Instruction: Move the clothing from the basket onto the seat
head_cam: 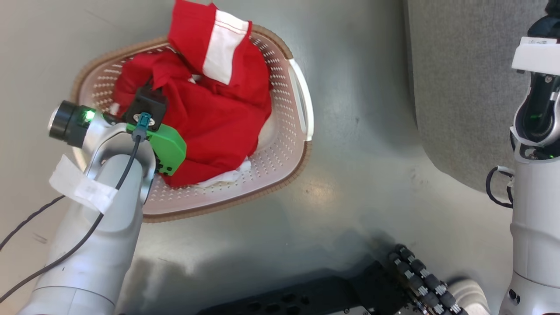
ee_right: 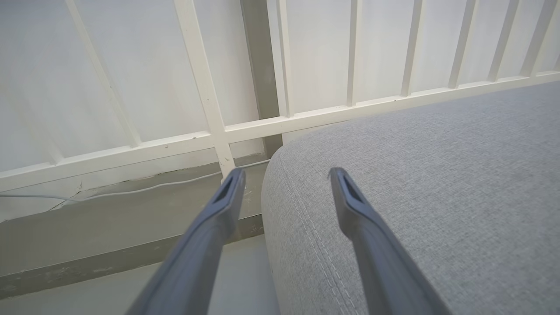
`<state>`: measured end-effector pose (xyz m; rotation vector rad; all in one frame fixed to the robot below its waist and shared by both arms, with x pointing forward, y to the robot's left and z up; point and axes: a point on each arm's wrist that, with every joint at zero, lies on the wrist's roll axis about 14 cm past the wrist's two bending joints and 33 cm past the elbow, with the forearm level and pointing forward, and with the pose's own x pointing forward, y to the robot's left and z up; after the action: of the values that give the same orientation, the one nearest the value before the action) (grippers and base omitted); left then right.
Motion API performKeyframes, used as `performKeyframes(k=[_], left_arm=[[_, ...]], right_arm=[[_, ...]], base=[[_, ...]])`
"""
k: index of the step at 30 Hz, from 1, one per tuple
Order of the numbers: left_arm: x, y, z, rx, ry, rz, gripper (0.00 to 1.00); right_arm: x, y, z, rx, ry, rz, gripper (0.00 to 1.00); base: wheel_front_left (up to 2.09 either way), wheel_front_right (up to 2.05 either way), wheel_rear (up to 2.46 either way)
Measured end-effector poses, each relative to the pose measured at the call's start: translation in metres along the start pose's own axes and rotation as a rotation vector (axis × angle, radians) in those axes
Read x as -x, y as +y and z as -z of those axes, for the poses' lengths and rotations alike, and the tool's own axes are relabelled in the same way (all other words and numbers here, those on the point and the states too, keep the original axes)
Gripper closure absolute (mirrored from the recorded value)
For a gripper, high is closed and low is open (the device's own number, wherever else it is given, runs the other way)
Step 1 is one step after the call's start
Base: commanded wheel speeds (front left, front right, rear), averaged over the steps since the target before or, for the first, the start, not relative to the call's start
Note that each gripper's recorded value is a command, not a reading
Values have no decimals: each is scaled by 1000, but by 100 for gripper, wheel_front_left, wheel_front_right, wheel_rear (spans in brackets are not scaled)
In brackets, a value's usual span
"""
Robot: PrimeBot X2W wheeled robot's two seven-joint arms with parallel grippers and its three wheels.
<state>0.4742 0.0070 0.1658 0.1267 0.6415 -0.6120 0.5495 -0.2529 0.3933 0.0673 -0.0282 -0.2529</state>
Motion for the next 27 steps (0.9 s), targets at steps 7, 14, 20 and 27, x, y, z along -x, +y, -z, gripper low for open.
performKeyframes(k=[7, 14, 20, 27], left_arm=[[13, -1, -58, 25, -133, 20, 100], [38, 8, -132, 5, -315, 4, 100], [67, 15, -183, -17, -436, -22, 100], [98, 14, -221, -59, -517, -35, 100]], right_arm=[[8, 8, -11, -9, 3, -28, 0], [16, 18, -28, -28, -6, -66, 0], [24, 31, -46, -52, -24, -107, 0], [35, 45, -65, -77, -39, -153, 0]], base=[[0, 0, 0], [0, 0, 0], [0, 0, 0], [0, 0, 0]])
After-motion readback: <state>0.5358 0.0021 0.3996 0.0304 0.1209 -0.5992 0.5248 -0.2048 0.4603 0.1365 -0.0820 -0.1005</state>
